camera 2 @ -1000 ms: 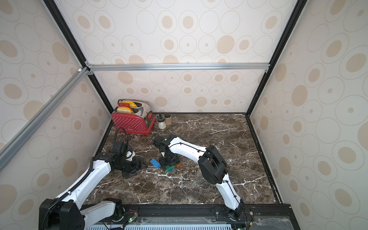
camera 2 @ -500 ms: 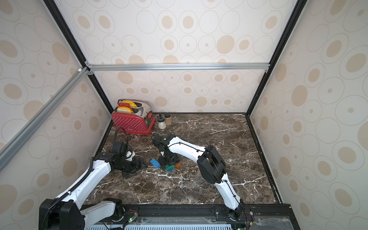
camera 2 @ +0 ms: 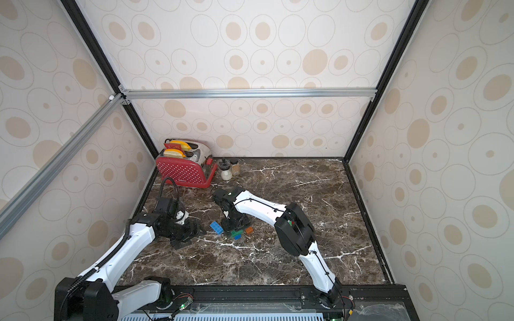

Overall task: Assemble the letter f with lego
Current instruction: Assemble the lego brick with the lego brick.

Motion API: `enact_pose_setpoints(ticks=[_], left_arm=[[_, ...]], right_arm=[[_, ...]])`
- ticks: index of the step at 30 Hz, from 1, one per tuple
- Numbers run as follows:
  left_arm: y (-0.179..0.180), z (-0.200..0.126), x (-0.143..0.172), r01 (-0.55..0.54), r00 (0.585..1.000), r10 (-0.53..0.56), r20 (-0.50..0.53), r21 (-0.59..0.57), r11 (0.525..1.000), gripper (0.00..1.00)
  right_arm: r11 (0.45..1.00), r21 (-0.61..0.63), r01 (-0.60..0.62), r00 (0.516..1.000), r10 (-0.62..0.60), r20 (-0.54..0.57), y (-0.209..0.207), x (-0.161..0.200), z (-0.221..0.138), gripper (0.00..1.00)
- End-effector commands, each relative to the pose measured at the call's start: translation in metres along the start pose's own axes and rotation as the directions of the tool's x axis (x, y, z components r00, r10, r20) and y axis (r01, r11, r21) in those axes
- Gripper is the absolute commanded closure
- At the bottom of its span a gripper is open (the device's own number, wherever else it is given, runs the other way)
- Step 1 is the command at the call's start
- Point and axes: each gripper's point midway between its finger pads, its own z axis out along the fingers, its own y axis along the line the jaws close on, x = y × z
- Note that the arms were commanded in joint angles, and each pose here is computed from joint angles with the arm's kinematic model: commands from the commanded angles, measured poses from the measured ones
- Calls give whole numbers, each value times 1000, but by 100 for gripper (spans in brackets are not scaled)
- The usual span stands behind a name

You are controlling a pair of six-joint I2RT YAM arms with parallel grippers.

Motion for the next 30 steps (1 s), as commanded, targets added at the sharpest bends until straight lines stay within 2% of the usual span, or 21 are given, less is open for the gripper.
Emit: enact_pose_setpoints(ticks=[1, 14, 30], left_arm=[[-2, -4, -3, -16, 1000, 16, 5, 4, 1000, 19], [-2, -3, -2, -17, 1000, 17, 1, 11, 1000, 19], [-1, -2, -4, -11, 1000, 11, -5, 4, 1000, 19]], right_arm=[[1000, 16, 16, 998, -15, -67, -5, 11, 13, 39], [997, -44, 58, 994, -62, -87, -13, 20, 16, 38], [994, -37, 104, 987, -108, -120, -13, 28, 28, 38]])
